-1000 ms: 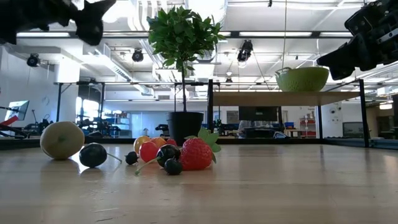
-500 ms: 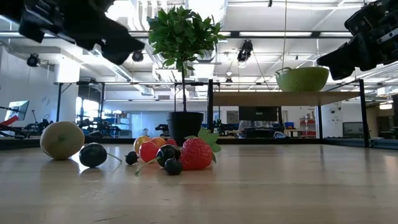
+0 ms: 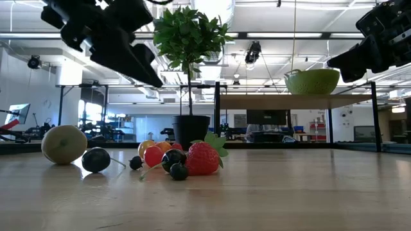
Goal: Pick & Place Fruit
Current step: Put the pear into the green strainer bowl on the shelf
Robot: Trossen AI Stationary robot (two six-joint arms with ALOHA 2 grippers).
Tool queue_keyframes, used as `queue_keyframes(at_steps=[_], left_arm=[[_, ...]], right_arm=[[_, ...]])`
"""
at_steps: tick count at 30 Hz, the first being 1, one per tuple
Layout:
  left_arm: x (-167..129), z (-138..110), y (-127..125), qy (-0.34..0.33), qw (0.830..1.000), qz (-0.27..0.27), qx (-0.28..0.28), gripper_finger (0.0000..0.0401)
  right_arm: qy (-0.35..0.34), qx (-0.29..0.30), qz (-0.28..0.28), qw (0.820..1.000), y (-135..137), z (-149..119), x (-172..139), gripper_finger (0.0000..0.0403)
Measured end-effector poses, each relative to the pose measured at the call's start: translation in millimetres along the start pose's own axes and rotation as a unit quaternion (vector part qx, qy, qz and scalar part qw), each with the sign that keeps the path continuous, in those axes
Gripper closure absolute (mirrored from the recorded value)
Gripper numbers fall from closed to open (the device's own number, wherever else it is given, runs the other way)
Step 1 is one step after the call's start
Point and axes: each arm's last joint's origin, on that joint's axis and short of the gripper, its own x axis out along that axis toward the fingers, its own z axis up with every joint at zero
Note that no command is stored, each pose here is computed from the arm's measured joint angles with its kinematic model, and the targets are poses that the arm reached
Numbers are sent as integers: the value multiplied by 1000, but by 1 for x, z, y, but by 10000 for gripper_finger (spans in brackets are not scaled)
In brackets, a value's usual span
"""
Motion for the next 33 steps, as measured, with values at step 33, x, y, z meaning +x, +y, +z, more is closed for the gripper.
queue_keyframes(at_steps=[33], left_arm=[[54,-37,8,141,988,65,-10,179]], right_arm=[[-2,-23,0,1000,0,0,0,394]])
